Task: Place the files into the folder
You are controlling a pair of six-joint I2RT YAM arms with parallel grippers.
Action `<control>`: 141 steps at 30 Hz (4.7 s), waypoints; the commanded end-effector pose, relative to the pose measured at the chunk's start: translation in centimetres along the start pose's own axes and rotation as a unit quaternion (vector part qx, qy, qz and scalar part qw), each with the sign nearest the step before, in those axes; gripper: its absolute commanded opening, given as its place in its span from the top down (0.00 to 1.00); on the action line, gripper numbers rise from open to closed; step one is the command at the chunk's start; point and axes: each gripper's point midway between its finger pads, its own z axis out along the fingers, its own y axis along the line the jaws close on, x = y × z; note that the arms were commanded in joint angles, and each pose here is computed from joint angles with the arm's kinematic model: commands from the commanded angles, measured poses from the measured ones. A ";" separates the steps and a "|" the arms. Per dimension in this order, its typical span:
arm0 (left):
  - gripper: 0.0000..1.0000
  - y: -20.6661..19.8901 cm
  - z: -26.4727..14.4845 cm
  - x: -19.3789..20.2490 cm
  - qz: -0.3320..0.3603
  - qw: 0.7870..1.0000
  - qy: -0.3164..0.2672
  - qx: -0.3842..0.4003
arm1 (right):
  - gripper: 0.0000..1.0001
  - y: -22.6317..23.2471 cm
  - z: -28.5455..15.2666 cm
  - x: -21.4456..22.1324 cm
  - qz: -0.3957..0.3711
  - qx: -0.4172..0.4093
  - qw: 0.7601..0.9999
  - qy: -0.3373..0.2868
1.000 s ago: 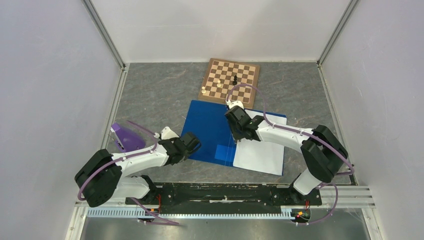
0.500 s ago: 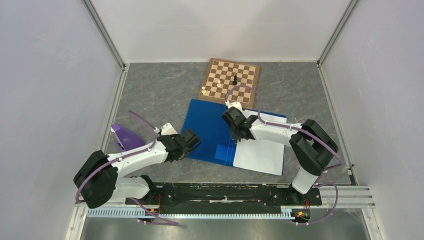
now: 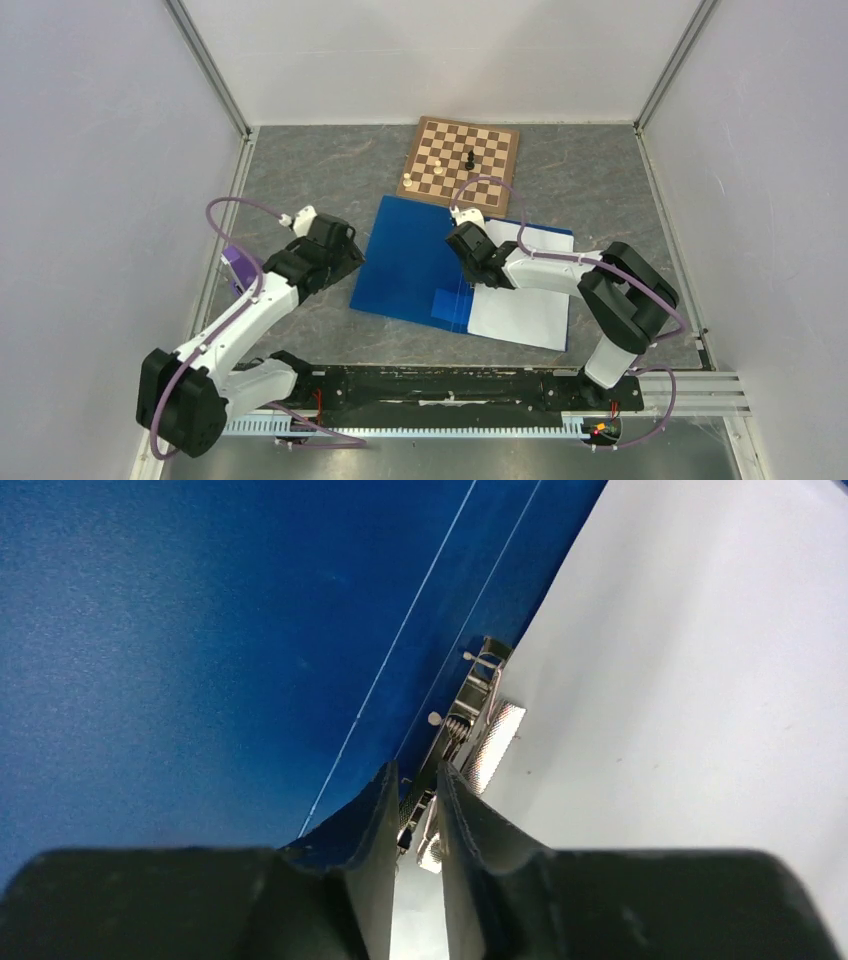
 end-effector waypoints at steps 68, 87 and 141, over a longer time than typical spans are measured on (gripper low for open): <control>0.86 -17.6 -6.8 4.3 -0.007 0.924 0.173 0.340 | 0.23 -1.7 -12.5 -7.7 0.138 -0.137 0.967 -0.168; 0.78 -18.8 2.5 17.0 0.125 0.937 0.220 0.242 | 0.07 -10.7 -15.1 -6.2 0.118 0.031 0.973 -0.195; 0.21 -10.6 -9.6 -8.8 0.224 0.958 -0.104 0.144 | 0.02 -5.4 -13.2 -14.1 0.132 -0.090 0.960 -0.229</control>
